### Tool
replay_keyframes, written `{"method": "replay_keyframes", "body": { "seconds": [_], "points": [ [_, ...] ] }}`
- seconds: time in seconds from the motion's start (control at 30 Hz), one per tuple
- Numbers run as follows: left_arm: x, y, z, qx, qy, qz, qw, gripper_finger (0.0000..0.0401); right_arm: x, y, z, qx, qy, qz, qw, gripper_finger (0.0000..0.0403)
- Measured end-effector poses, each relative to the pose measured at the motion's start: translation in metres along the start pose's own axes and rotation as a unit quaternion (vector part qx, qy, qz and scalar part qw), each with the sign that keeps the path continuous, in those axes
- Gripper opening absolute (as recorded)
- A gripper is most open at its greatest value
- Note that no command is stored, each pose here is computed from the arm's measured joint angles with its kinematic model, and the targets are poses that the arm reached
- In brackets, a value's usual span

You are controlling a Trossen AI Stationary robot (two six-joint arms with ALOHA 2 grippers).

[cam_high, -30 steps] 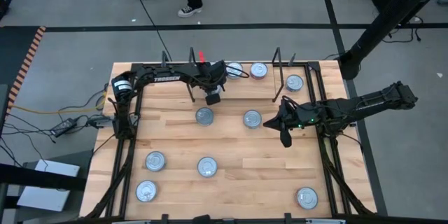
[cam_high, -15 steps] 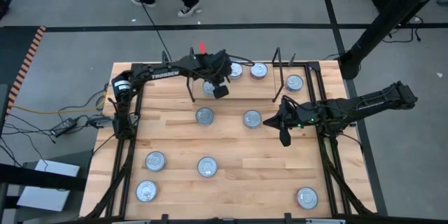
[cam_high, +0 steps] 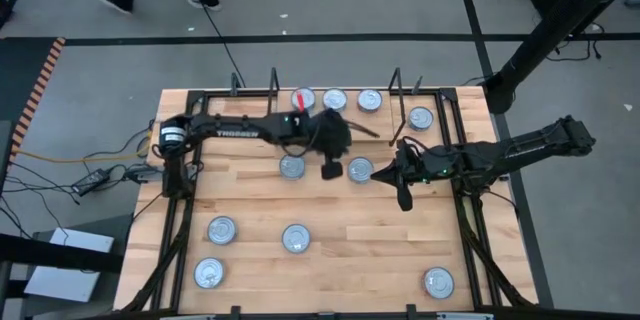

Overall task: Stack canned seafood by type on shelf
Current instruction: Put the blue tuna can on the shelf

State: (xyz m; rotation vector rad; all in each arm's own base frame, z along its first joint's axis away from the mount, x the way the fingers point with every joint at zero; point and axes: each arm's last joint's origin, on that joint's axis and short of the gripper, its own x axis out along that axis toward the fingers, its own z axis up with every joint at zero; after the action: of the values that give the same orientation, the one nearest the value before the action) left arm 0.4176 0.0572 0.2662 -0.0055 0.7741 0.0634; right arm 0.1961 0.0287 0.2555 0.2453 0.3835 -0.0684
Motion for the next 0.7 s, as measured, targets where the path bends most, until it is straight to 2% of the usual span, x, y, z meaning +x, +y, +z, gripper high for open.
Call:
{"method": "replay_keyframes", "body": {
  "seconds": [0.1, 0.17, 0.23, 0.33, 0.43, 0.5, 0.57, 0.7],
  "points": [
    [-0.007, -0.018, -0.002, -0.001, 0.000, -0.052, 0.999, 0.0001, 0.003, 0.002, 0.004, 0.034, -0.022, 0.006, 0.999, 0.0004],
    [-0.013, -0.027, -0.002, 0.026, -0.007, -0.059, 0.998, 0.0001, 0.006, 0.002, 0.006, 0.035, -0.038, -0.006, 0.999, 0.0004],
    [-0.016, -0.032, -0.004, 0.054, -0.021, -0.057, 0.997, 0.0001, 0.011, 0.001, 0.004, 0.012, -0.037, -0.026, 0.999, 0.0004],
    [-0.018, -0.034, -0.013, 0.055, -0.056, -0.067, 0.995, 0.0001, 0.022, -0.001, 0.001, -0.013, -0.033, -0.055, 0.998, 0.0004],
    [-0.020, -0.036, -0.028, 0.054, -0.089, -0.075, 0.992, 0.0001, 0.038, -0.003, -0.002, -0.039, -0.031, -0.060, 0.997, 0.0004],
    [-0.023, -0.039, -0.035, 0.044, -0.114, -0.079, 0.989, 0.0001, 0.048, -0.005, -0.003, -0.055, -0.029, -0.045, 0.997, 0.0004],
    [-0.032, -0.043, -0.045, 0.039, -0.114, -0.084, 0.989, 0.0001, 0.058, -0.006, -0.002, -0.061, -0.035, -0.008, 0.997, 0.0004],
    [-0.058, -0.056, -0.049, 0.034, -0.135, -0.084, 0.987, 0.0001, 0.071, -0.008, -0.006, -0.048, -0.022, 0.066, 0.996, 0.0004]
  ]
}}
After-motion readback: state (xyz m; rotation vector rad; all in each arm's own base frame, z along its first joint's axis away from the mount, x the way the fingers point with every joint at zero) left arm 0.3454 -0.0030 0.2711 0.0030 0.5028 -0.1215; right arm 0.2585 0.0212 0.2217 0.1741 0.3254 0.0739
